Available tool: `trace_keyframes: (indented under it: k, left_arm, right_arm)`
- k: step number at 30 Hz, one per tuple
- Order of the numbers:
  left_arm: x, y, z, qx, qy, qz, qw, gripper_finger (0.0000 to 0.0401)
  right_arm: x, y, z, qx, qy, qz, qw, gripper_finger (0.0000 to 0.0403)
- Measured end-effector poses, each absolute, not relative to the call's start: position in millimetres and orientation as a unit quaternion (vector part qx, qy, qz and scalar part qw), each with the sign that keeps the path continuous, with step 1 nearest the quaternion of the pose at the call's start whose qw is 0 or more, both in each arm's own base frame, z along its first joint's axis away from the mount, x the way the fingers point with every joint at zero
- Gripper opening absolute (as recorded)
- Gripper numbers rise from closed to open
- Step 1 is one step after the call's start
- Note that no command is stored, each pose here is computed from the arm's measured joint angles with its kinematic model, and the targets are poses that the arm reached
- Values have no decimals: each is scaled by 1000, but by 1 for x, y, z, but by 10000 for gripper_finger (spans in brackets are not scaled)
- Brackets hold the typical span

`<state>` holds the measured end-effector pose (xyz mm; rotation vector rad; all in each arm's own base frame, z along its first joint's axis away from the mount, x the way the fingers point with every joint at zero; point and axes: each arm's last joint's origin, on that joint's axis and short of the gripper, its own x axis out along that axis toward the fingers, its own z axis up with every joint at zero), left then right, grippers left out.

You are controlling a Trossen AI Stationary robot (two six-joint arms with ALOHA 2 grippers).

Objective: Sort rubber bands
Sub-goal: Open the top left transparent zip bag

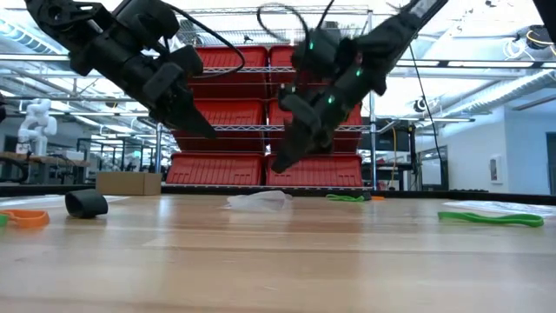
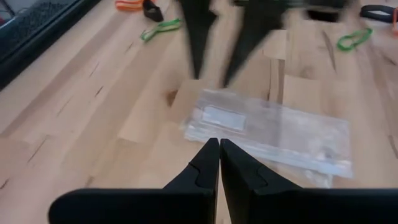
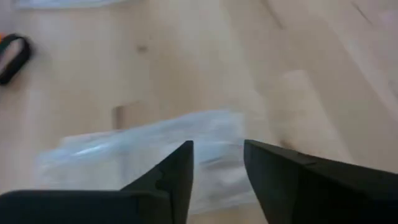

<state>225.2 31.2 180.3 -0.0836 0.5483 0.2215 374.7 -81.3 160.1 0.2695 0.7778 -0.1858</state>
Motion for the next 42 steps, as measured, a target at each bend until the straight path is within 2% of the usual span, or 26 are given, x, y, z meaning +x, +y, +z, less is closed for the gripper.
trace_keyframes:
  k: [5, 12, 22, 25, 29, 35, 42]
  left_arm:
    - [225, 31, 180, -44, 271, 99, 957, 22]
    - [225, 31, 180, -45, 272, 98, 956, 22]
    - [225, 31, 180, -45, 272, 98, 956, 22]
    - [225, 31, 180, -45, 274, 99, 956, 22]
    - [225, 31, 179, -45, 274, 99, 955, 22]
    - [225, 31, 180, -46, 273, 100, 956, 22]
    - [224, 31, 179, -54, 278, 104, 953, 22]
  right_arm:
    - [373, -103, 155, 165, 366, -61, 914, 167]
    - [376, -105, 141, 182, 368, -27, 911, 161]
    - [391, -102, 127, 195, 381, -23, 904, 113]
    - [393, -96, 128, 188, 381, -2, 905, 78]
    - [394, -88, 128, 170, 387, 12, 906, 12]
    - [393, -80, 128, 160, 402, 17, 902, 1]
    - [378, -80, 149, 133, 441, -56, 886, 0]
